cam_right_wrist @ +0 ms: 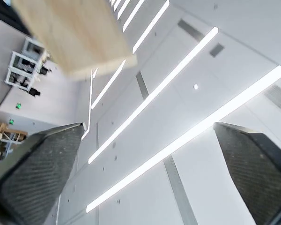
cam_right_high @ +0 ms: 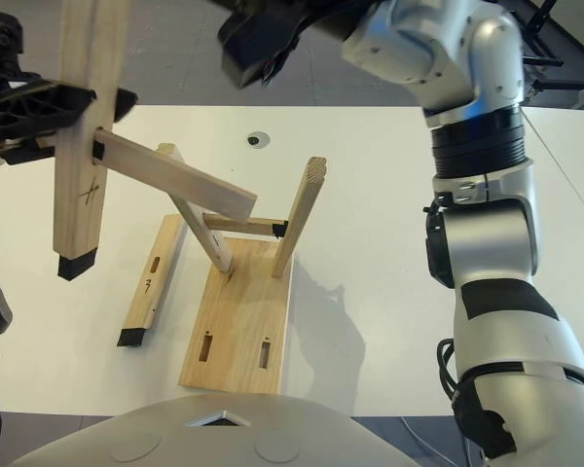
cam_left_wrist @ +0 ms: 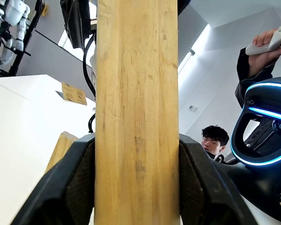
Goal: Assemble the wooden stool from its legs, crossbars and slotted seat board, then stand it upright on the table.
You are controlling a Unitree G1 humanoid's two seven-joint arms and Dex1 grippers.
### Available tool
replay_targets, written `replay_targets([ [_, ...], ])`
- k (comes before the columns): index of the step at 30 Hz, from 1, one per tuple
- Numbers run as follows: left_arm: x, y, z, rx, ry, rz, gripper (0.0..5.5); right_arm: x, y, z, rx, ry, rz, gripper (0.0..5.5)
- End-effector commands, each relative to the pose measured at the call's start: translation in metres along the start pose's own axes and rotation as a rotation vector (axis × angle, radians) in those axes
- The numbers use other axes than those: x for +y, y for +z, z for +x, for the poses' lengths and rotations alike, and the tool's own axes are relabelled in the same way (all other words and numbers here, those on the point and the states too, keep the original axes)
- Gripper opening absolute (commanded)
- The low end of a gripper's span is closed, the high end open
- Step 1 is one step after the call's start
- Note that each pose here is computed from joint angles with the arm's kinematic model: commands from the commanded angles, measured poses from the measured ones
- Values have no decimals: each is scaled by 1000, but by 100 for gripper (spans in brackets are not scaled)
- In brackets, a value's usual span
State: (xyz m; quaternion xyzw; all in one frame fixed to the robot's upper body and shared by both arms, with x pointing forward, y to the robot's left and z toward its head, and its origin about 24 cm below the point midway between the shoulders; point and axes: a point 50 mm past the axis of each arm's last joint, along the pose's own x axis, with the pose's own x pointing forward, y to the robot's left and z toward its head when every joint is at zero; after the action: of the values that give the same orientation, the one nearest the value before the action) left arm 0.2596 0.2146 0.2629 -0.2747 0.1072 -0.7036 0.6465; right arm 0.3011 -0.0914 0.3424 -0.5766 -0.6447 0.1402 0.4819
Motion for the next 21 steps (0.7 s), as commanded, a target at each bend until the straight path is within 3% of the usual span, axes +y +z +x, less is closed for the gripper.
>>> replay_targets([
  [1,-8,-5,-11,-18,77,134,210,2,-40,-47,326,-67,147,540],
  [6,-20,-8,-14,-114,140,392,209,36,-61,-119,729,-173,469,540],
  [10,-32,-27,-8,-226,141,537,209,64,-53,-164,915,-157,586,540],
  [14,-37,-48,3,-392,95,602,209,76,-42,-185,975,-167,735,540],
  [21,-19,-101,6,-331,108,449,209,88,-25,-189,881,-94,913,540],
])
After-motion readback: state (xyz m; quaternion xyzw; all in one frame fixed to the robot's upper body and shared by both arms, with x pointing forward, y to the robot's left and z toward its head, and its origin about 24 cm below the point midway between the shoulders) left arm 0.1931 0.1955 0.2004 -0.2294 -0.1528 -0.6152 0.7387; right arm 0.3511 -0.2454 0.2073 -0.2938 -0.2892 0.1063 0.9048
